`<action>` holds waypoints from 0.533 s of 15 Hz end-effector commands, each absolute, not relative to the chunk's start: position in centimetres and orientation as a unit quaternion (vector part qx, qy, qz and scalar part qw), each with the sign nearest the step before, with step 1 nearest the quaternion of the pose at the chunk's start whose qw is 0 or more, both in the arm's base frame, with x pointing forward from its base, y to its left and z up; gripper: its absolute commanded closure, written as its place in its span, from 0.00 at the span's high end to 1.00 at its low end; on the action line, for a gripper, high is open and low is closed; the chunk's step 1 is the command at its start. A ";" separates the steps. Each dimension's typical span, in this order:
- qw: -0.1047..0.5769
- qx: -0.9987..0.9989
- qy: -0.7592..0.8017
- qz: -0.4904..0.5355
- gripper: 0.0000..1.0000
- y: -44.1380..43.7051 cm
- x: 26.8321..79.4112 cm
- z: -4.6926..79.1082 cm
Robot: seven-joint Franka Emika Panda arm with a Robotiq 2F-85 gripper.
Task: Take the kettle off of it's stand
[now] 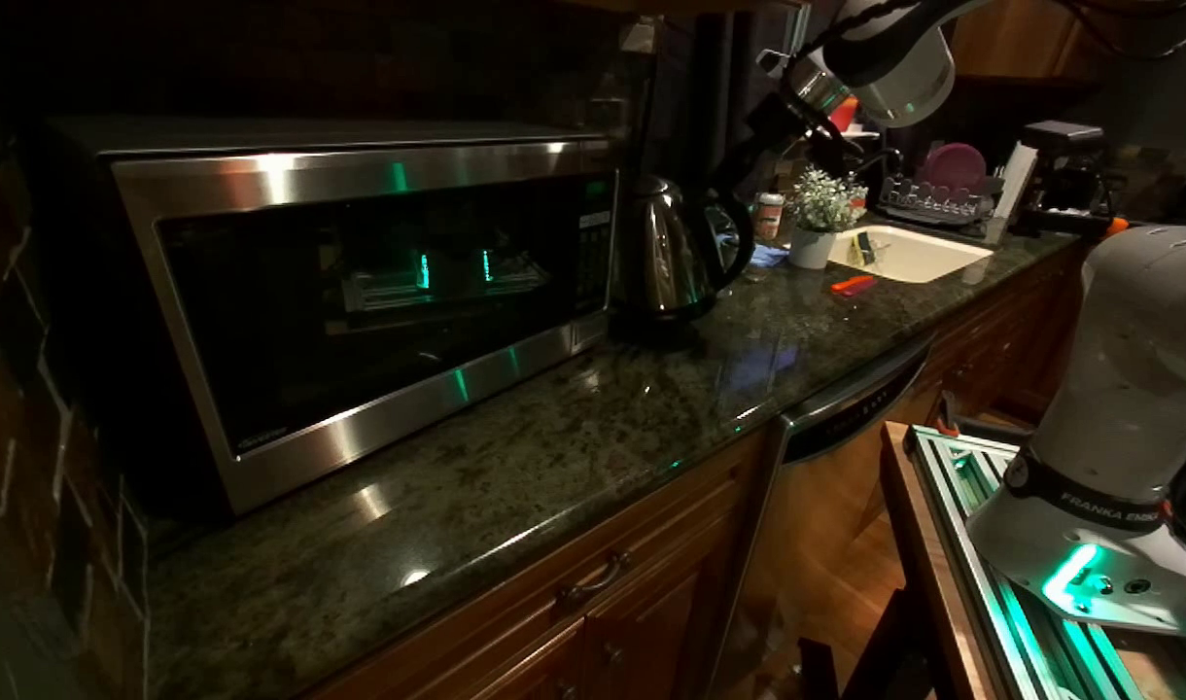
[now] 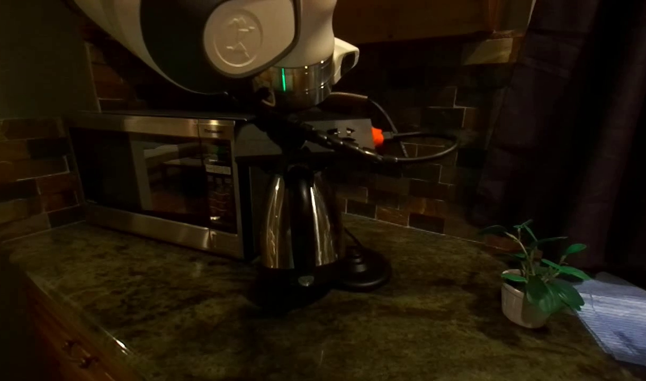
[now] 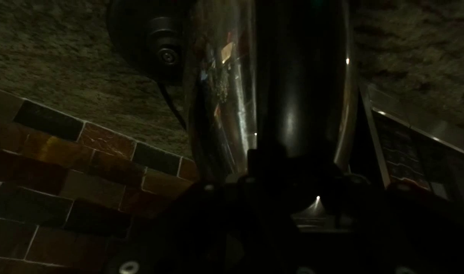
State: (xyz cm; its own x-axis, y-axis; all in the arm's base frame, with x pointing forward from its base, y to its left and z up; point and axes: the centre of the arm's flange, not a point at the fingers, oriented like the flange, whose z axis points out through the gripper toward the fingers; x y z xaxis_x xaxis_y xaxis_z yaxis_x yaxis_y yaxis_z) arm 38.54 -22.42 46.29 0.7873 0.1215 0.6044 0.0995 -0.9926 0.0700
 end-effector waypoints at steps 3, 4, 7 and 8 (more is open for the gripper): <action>-0.003 0.939 0.077 0.335 0.12 -21.1 36.1 46.6; -0.008 0.939 0.080 0.334 0.12 -20.9 35.9 46.5; -0.014 0.941 0.088 0.327 0.12 -20.3 34.9 46.3; -0.021 0.941 0.090 0.327 0.12 -20.3 34.6 46.2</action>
